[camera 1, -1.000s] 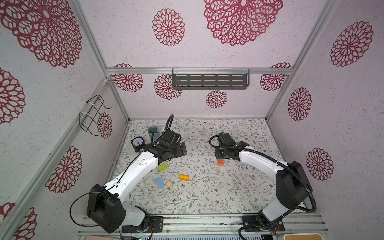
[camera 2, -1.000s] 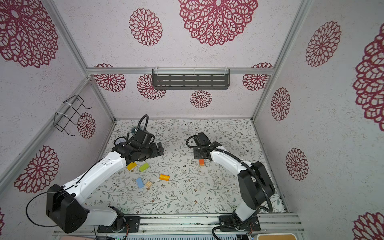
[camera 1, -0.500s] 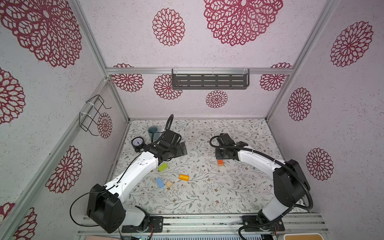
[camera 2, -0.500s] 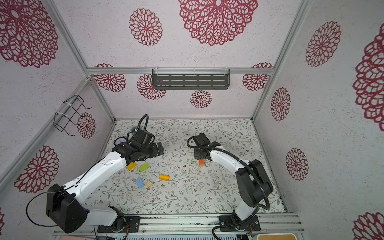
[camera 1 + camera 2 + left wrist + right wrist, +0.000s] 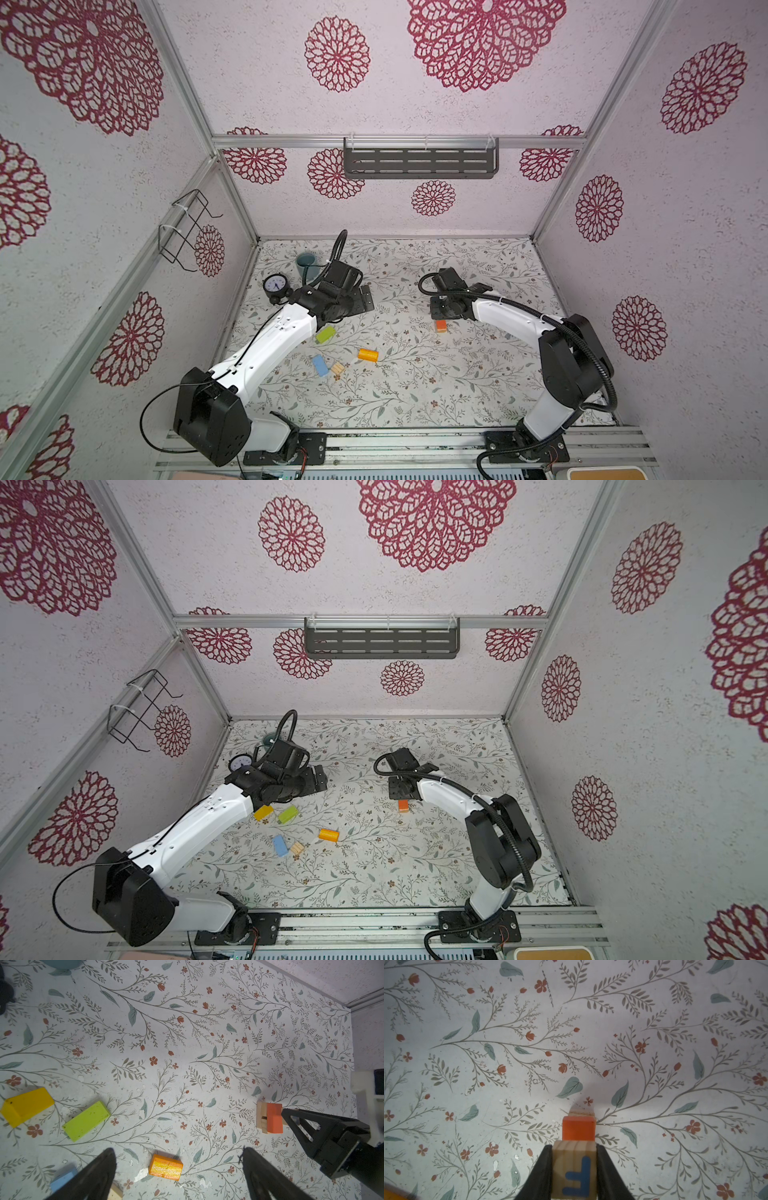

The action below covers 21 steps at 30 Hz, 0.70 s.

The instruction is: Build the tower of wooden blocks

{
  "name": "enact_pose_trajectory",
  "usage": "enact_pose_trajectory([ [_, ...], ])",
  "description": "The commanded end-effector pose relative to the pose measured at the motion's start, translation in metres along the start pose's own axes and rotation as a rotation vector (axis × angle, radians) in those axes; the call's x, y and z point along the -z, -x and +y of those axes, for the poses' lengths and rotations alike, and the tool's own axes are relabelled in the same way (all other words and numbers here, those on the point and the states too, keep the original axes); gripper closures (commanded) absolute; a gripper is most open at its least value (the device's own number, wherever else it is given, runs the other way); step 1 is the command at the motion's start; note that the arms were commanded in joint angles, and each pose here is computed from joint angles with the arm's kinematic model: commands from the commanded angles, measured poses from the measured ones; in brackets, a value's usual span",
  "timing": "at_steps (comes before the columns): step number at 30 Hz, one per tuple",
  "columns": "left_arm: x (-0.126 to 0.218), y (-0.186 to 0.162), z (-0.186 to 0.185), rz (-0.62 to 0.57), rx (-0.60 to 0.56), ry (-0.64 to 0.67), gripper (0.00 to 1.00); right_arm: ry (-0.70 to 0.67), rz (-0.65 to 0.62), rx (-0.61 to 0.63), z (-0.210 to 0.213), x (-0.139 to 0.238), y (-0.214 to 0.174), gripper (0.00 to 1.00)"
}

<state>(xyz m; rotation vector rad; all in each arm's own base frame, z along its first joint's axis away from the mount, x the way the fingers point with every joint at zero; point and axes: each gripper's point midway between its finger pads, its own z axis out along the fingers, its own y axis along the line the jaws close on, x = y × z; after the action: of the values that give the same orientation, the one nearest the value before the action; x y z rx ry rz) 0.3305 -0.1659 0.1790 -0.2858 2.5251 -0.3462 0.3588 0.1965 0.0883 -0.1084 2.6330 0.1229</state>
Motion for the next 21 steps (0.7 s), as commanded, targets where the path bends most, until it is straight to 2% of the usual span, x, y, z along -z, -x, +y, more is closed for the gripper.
enact_pose_trajectory([
  [1,-0.001,-0.001,0.002,-0.01,-0.012,0.012,0.03,0.001,-0.016,-0.032,-0.001,0.001,0.008,0.79],
  [21,-0.002,0.002,-0.001,-0.011,-0.021,0.015,0.03,0.0,0.011,-0.027,-0.001,-0.011,0.004,0.78],
])
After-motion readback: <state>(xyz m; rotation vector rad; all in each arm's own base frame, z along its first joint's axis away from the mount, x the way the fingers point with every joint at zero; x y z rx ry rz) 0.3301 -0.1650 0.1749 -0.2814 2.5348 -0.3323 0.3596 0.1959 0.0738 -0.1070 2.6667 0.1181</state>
